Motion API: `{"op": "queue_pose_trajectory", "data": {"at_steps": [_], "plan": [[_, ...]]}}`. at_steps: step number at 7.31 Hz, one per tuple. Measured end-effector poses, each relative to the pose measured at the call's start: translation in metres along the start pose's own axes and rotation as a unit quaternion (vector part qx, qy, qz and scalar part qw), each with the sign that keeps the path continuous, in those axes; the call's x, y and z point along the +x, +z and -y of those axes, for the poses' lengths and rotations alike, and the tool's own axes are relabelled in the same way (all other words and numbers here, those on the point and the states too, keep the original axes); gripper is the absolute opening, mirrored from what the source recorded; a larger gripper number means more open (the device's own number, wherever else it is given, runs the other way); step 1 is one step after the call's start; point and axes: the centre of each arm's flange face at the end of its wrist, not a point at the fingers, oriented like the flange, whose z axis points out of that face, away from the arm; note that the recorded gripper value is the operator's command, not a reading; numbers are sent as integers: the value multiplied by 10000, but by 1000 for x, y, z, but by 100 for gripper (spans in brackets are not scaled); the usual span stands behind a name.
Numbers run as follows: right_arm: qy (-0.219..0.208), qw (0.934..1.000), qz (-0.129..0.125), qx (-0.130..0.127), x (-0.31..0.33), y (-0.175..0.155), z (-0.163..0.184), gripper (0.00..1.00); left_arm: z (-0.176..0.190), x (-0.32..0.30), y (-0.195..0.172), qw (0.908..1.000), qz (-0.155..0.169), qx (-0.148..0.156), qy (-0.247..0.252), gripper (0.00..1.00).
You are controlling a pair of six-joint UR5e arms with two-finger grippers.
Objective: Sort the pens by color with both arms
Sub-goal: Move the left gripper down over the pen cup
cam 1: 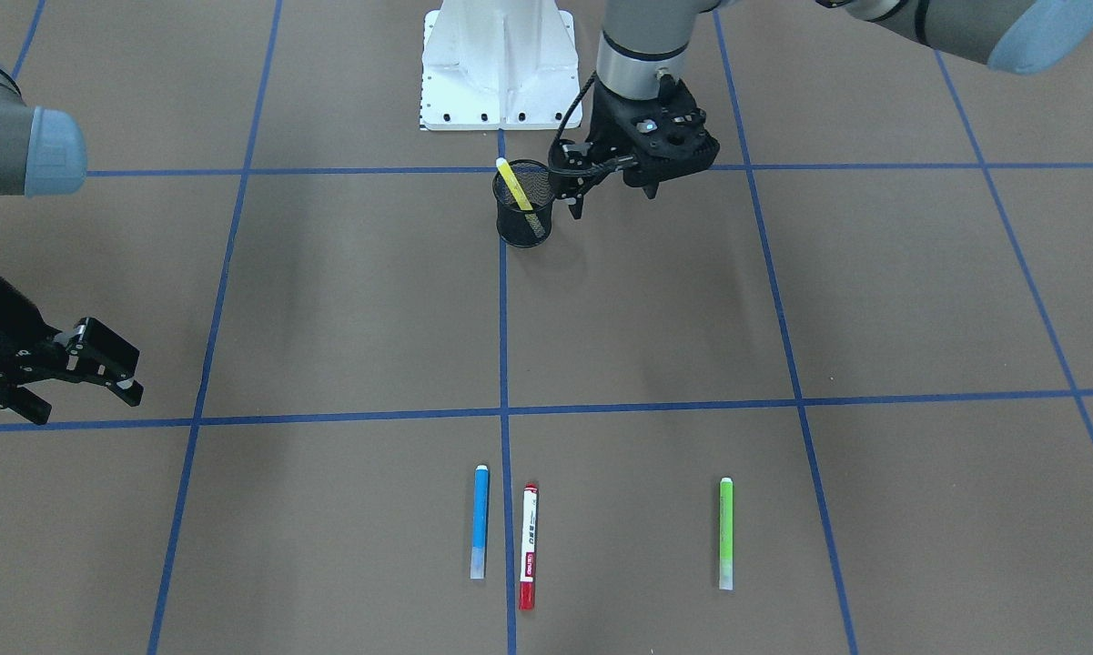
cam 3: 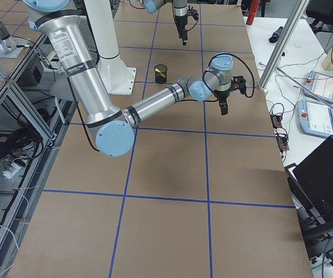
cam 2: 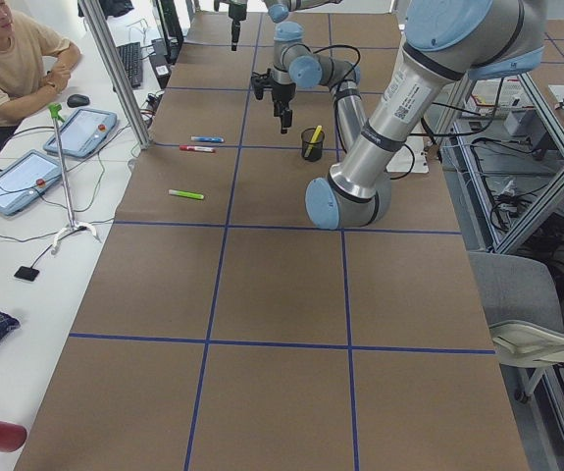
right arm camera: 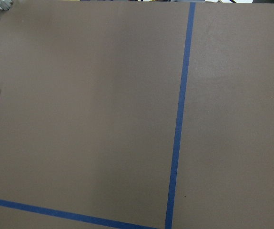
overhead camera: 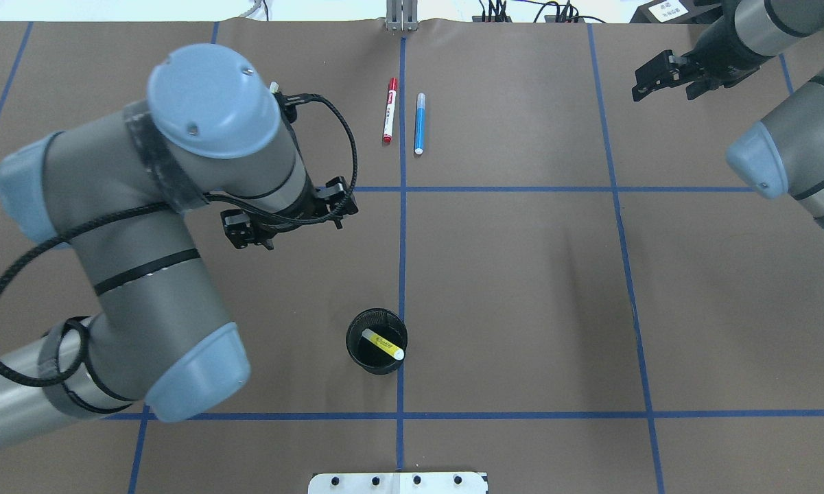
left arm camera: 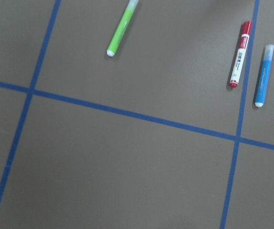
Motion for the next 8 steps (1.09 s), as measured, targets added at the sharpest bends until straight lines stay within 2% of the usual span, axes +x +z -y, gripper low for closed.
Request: {"op": "queue_pose_trajectory", "data": {"at_steps": [2, 4, 6, 8], "plan": [[-3, 10000, -7, 5, 0, 1, -1, 99, -43, 40, 17, 9989, 297, -241, 256, 100], [-8, 10000, -19, 16, 0, 1, 0, 99, -70, 61, 23, 9939, 327, -243, 1028, 100], [-7, 10000, -38, 23, 0, 2, 0, 99, -74, 80, 33, 9808, 428, -297, 1879, 100], [-3, 10000, -54, 14, 1, 4, -1, 99, -75, 87, 45, 9707, 508, -486, 2296, 99]]}}
